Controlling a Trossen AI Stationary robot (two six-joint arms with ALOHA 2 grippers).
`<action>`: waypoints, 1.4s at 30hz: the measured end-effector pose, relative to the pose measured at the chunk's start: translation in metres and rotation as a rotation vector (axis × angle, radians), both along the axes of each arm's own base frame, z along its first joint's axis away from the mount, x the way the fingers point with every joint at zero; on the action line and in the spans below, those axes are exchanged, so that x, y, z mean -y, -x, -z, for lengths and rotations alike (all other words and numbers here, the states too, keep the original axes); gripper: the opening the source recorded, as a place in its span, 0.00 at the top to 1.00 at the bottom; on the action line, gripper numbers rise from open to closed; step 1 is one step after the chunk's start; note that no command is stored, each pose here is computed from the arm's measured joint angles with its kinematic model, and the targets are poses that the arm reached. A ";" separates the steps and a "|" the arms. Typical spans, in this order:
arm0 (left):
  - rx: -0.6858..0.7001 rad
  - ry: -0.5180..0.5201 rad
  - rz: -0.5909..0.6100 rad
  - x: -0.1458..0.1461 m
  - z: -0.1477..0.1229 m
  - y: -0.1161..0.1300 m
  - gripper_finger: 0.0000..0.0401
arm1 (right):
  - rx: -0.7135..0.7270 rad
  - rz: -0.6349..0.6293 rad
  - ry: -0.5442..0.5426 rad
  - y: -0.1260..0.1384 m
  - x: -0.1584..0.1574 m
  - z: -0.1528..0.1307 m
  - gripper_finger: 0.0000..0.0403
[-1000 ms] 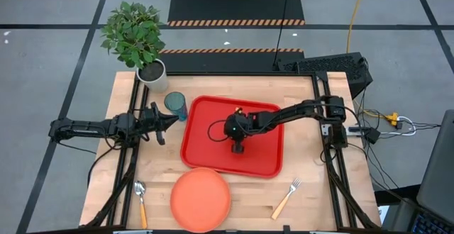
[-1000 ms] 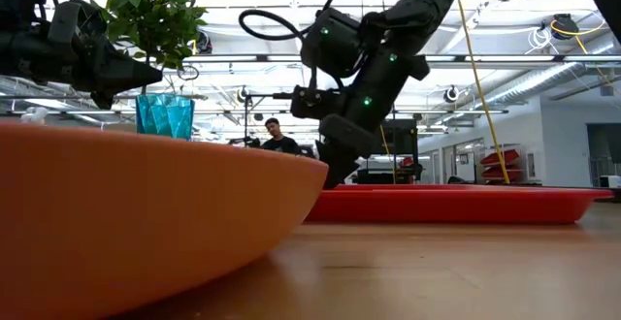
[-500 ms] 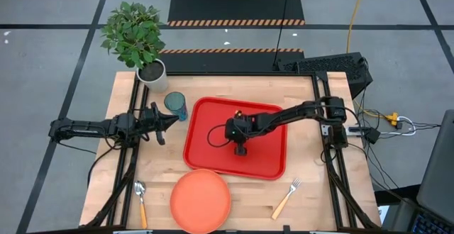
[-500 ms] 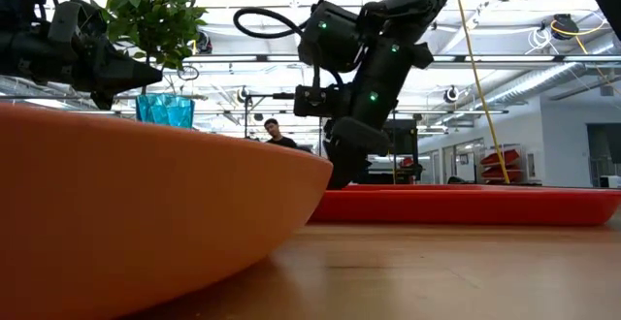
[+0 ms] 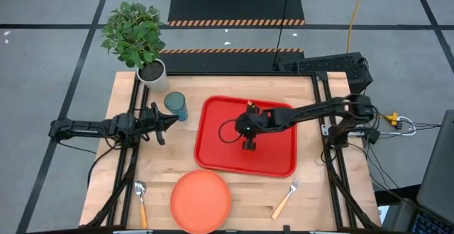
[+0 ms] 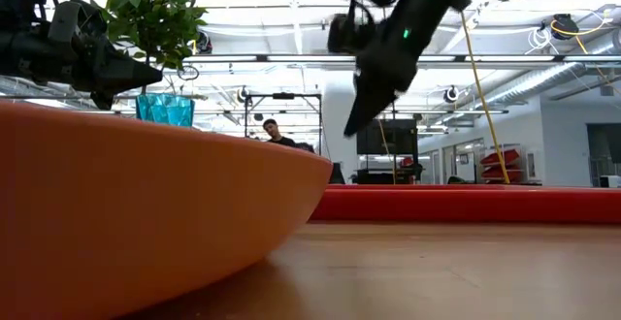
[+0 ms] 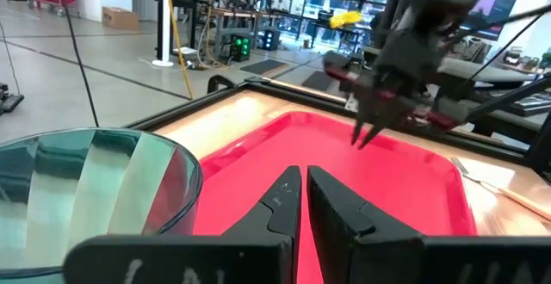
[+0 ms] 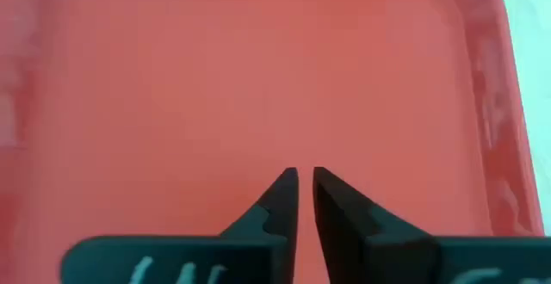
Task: Pick and place plate/cup/fork/spoon on tray
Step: Prepare the red serving tray
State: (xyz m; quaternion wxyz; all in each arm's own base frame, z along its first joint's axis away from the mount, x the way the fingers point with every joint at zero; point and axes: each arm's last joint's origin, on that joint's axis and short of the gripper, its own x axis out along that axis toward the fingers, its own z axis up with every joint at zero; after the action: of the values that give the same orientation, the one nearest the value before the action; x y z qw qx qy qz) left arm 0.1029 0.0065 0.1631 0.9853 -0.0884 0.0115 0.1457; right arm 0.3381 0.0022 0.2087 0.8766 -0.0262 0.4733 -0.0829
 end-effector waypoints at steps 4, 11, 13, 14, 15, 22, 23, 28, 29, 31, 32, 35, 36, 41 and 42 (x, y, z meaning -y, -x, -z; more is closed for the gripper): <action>-0.007 0.001 0.000 0.000 0.001 0.000 0.94 | 0.115 0.018 0.006 0.006 -0.014 -0.025 0.83; -0.008 0.007 0.000 0.000 0.001 -0.001 0.94 | -0.114 0.290 -0.019 0.041 -0.016 -0.021 0.77; -0.007 0.009 0.000 0.000 0.001 -0.001 0.94 | -0.163 0.331 -0.055 0.048 -0.016 -0.011 0.77; -0.007 0.010 0.000 0.000 0.001 -0.001 0.94 | -0.170 0.342 -0.075 0.050 -0.016 -0.004 0.77; -0.007 0.010 -0.001 0.000 0.001 -0.001 0.94 | -0.172 0.352 -0.094 0.052 -0.016 0.003 0.77; -0.006 0.010 0.000 0.000 0.001 -0.001 0.94 | -0.196 0.405 -0.245 0.068 -0.018 0.043 0.77; -0.006 0.010 0.000 0.000 0.001 -0.001 0.94 | -0.208 0.415 -0.245 0.071 -0.018 0.047 0.77; -0.007 0.006 0.000 0.000 0.001 -0.001 0.94 | -0.274 0.407 -0.241 0.081 -0.018 0.057 0.77; -0.007 0.006 -0.001 0.000 0.001 -0.001 0.94 | -0.285 0.401 -0.235 0.082 -0.018 0.058 0.78; -0.007 0.006 -0.001 0.000 0.001 -0.001 0.94 | -0.302 0.374 -0.220 0.083 -0.018 0.058 0.82; -0.007 0.006 -0.001 0.000 0.001 -0.001 0.94 | -0.307 0.355 -0.208 0.084 -0.017 0.058 0.84; -0.007 0.005 -0.001 0.000 0.001 -0.001 0.94 | -0.312 0.294 -0.151 0.084 -0.017 0.058 0.94; -0.007 0.005 -0.001 0.000 0.001 -0.001 0.94 | -0.315 0.271 -0.135 0.083 -0.016 0.058 0.97; -0.007 0.005 -0.001 0.000 0.001 -0.001 0.94 | -0.351 0.220 -0.094 0.083 -0.012 0.062 0.99; -0.007 0.005 -0.001 0.000 0.001 -0.001 0.94 | -0.364 0.212 -0.090 0.083 -0.011 0.065 0.99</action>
State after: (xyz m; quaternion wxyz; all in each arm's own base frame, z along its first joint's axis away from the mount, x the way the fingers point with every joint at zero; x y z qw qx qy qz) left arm 0.1037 0.0064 0.1624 0.9850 -0.0902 0.0152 0.1466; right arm 0.2555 0.0132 0.1438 0.7633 0.0483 0.6271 -0.1476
